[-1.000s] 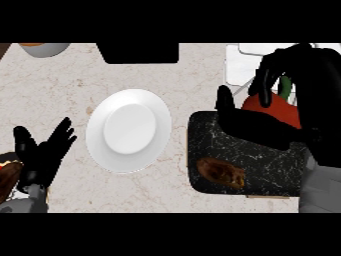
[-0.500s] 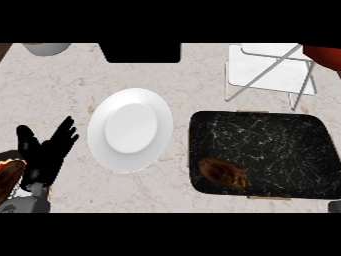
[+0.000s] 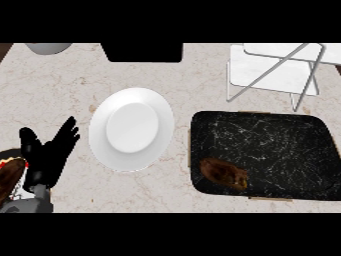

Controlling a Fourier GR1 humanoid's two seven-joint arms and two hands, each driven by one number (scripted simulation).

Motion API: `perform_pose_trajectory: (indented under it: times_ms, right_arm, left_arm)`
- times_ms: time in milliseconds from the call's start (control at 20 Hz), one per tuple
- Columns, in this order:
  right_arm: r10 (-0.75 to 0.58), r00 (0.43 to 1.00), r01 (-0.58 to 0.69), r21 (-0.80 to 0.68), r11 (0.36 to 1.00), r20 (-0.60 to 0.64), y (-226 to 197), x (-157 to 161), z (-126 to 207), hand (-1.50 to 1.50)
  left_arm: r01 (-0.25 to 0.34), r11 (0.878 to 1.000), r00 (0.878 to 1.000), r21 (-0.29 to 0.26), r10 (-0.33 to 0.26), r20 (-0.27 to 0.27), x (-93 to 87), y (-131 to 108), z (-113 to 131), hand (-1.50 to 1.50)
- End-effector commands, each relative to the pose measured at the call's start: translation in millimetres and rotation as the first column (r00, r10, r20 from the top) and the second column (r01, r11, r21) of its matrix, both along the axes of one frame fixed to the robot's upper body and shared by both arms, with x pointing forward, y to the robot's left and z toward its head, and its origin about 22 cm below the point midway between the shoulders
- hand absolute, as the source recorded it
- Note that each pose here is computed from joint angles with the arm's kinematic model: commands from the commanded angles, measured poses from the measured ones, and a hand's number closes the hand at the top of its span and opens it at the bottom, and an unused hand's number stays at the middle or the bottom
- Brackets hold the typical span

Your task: Pick the bell pepper from the tray and place it in the tiered shelf

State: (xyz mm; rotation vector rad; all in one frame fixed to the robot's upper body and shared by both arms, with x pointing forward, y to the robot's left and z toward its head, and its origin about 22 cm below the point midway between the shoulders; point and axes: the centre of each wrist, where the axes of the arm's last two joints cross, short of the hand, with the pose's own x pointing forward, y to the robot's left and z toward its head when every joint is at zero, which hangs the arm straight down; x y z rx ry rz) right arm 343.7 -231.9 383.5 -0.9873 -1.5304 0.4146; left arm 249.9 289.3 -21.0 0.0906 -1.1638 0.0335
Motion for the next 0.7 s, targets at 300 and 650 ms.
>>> perform_pose_trajectory:
  times_ms: [300,650]
  right_arm:
    - [0.027,0.997,-0.032,-0.070,0.997,-0.077,-30.7,56.7,-28.6,1.50]
    - [0.024,0.997,-0.030,-0.083,0.996,-0.071,-26.8,83.6,-29.1,1.50]
  left_arm:
    - [0.008,1.000,1.000,0.008,-0.008,-0.030,5.3,-4.9,-6.5,0.00]
    - [-0.010,1.000,0.999,-0.015,0.010,-0.047,13.2,-2.7,-7.4,0.00]
